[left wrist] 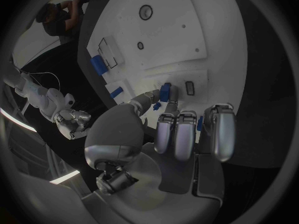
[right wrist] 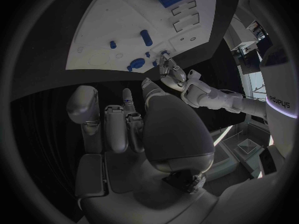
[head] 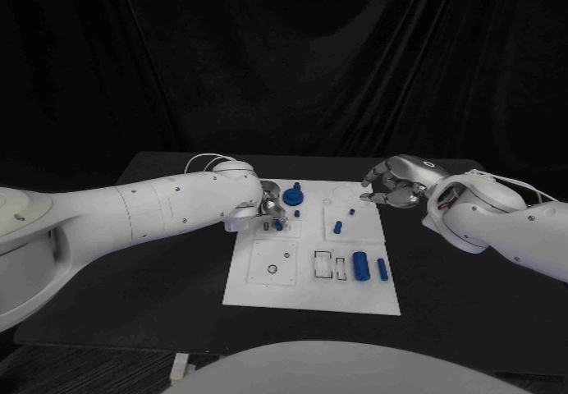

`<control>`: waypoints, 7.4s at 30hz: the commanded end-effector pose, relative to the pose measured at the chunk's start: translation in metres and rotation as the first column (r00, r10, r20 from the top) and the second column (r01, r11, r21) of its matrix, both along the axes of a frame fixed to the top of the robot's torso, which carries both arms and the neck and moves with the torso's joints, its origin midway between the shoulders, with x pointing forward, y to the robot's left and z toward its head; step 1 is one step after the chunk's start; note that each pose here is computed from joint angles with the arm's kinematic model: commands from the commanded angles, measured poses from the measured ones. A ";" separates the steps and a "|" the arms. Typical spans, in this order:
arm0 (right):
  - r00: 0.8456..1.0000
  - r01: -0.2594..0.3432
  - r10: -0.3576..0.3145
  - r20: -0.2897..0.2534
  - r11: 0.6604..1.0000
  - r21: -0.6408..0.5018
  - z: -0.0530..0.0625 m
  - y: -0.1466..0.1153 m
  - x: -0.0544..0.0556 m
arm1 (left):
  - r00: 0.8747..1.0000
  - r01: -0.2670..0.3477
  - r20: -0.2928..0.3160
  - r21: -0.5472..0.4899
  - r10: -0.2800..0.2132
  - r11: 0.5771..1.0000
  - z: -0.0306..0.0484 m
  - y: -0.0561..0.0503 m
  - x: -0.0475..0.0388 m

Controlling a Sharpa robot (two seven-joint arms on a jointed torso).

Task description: Assemble the parts on the task board

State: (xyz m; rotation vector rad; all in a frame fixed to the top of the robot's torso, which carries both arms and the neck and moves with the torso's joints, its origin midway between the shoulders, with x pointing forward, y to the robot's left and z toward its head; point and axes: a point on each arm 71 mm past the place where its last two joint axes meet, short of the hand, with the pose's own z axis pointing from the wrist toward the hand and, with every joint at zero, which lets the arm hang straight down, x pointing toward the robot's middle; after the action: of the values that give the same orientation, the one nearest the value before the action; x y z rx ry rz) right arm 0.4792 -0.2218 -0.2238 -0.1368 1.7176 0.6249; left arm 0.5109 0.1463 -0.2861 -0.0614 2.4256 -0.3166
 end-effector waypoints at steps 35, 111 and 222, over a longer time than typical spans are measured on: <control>1.000 0.014 -0.014 -0.022 1.000 -0.016 -0.004 -0.001 0.000 | 0.999 -0.011 -0.050 0.051 0.013 0.999 -0.0083 0.007 -0.0039; 1.000 0.006 -0.006 -0.025 1.000 -0.009 -0.003 -0.005 -0.007 | 0.988 -0.139 0.068 -0.011 0.139 0.990 0.0263 0.073 0.0590; 0.999 0.017 -0.018 -0.042 1.000 -0.020 -0.007 -0.006 -0.007 | 0.982 -0.165 0.076 -0.113 0.174 0.980 0.0076 0.075 0.0353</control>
State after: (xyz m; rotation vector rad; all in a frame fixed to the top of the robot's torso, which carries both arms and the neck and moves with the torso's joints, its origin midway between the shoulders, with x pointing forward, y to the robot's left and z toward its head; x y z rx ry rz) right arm 0.4733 -0.2262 -0.2287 -0.1318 1.7492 0.6199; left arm 0.5464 0.2234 -0.2798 -0.2173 2.3391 -0.3481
